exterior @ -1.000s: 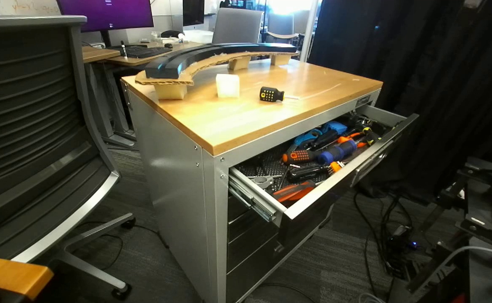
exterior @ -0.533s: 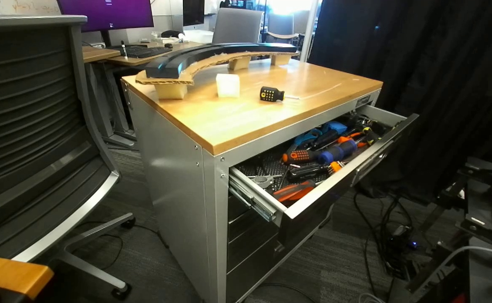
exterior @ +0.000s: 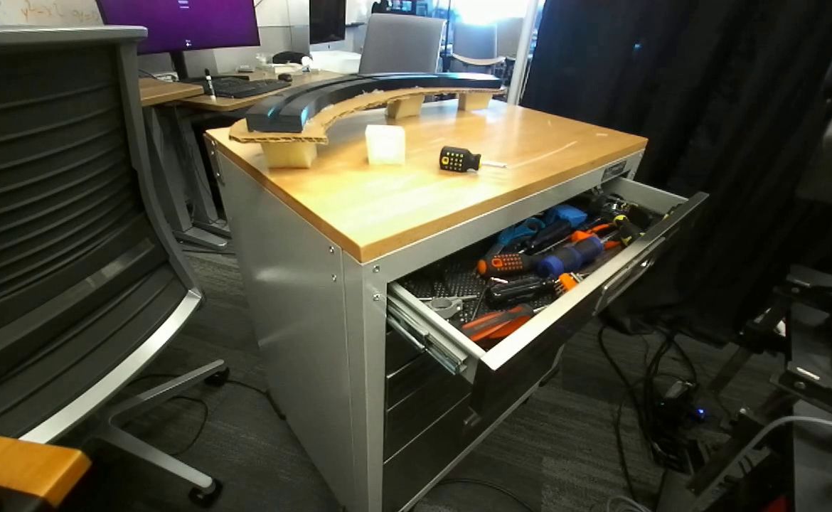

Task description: Put the screwdriver inside and close the top drawer

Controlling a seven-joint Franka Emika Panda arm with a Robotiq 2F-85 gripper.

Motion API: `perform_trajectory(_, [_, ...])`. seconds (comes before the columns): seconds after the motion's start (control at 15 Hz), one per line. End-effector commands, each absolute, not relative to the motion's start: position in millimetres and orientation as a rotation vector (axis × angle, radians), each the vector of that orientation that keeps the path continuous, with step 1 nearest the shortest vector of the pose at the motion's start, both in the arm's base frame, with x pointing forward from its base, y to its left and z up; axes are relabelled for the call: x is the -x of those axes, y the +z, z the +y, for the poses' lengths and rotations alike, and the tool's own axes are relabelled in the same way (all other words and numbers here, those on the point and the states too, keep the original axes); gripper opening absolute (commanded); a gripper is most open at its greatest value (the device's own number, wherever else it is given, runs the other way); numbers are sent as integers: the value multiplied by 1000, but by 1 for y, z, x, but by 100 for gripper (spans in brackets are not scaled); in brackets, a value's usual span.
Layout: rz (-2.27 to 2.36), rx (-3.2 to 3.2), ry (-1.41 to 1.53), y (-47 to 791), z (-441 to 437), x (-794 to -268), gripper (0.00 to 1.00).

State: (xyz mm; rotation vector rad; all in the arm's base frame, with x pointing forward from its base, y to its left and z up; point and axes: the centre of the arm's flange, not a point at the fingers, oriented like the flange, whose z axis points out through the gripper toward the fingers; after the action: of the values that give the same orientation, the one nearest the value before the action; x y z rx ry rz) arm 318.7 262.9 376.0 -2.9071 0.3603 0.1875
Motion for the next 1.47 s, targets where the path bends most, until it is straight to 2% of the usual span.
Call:
perform_trajectory(0.0, [361,2907,186,376,263,-319,100])
perform_trajectory(0.27, [347,2886,71,373,279,-324,100])
perform_trajectory(0.33, [335,2959,-57,384,244,-359,100])
perform_trajectory(0.6, [332,3005,-395,393,219,-395,100])
perform_trajectory(0.67, [306,3006,-258,390,220,-372,100])
perform_trajectory(1.0, [309,3012,-340,392,211,-385,100])
perform_trajectory(1.4, [148,2926,-172,347,239,-466,100])
